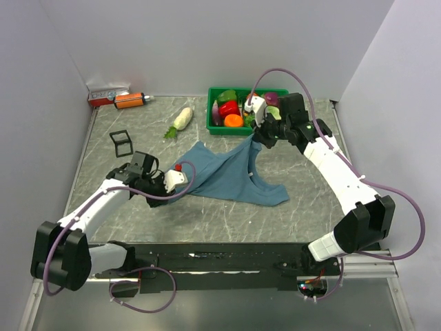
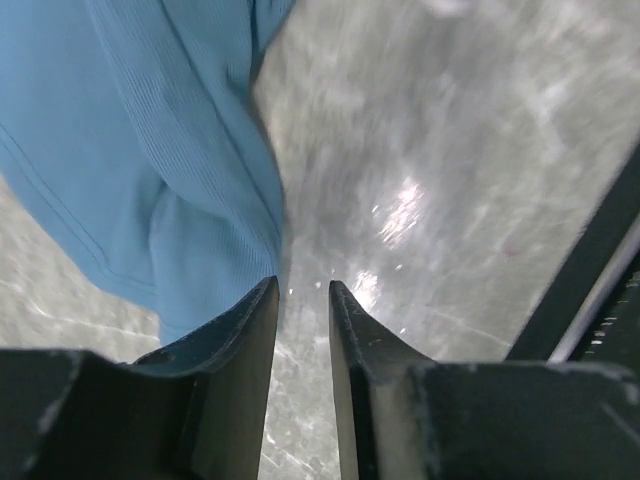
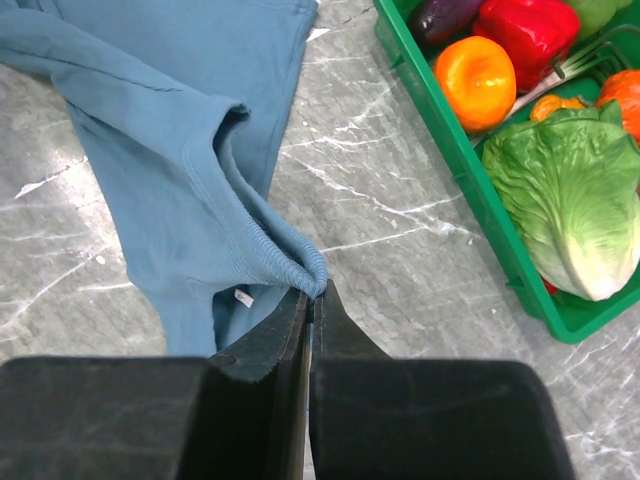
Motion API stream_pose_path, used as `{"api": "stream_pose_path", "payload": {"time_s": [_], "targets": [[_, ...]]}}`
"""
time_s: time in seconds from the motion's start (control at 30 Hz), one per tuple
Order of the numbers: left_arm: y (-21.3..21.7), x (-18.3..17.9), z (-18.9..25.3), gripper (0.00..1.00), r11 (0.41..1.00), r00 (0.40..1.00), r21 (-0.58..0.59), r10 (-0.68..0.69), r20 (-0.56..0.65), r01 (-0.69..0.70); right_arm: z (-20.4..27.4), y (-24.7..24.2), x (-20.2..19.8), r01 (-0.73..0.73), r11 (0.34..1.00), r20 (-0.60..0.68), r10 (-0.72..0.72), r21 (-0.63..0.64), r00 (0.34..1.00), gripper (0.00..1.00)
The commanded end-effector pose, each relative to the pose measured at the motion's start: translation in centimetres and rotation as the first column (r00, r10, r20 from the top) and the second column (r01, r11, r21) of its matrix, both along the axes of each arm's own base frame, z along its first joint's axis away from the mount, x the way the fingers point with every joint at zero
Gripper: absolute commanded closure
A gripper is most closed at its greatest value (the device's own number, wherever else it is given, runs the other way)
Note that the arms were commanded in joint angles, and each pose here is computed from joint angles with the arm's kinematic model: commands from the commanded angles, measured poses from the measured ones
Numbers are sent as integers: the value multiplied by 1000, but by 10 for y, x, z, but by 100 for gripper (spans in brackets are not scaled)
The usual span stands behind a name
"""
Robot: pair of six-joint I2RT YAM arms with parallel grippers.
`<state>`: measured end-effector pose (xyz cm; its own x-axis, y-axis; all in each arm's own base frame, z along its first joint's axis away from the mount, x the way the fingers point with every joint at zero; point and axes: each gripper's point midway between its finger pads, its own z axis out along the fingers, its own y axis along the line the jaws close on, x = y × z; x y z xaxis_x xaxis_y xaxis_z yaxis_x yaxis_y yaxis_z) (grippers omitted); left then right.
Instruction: Remove the brooch from the garment
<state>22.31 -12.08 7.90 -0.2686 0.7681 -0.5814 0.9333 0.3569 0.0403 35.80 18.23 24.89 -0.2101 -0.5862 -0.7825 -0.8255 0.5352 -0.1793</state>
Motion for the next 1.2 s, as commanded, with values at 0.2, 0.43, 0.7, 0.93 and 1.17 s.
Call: {"api": "stream_pose_path", "payload": {"time_s": [0.2,0.43,0.7,0.93,1.17], "targets": [[11,18,-30,64,995,999,103,10,50,-16,21,-6,-5,38,999,59,-40,34,997,100],[17,11,-52,62,989,1000,146,-3,16,1,17,-8,-2,50,998,62,-51,28,997,100],[27,22,-69,65,976,999,218,7,45,-17,15,-6,1,53,998,60,-55,38,997,100],[34,45,-49,99,965,991,258,16,136,-51,28,-25,28,169,985,122,-172,37,978,100],[58,167,148,99,942,828,-87,328,455,-325,111,-75,93,314,942,332,-335,118,882,100]]}}
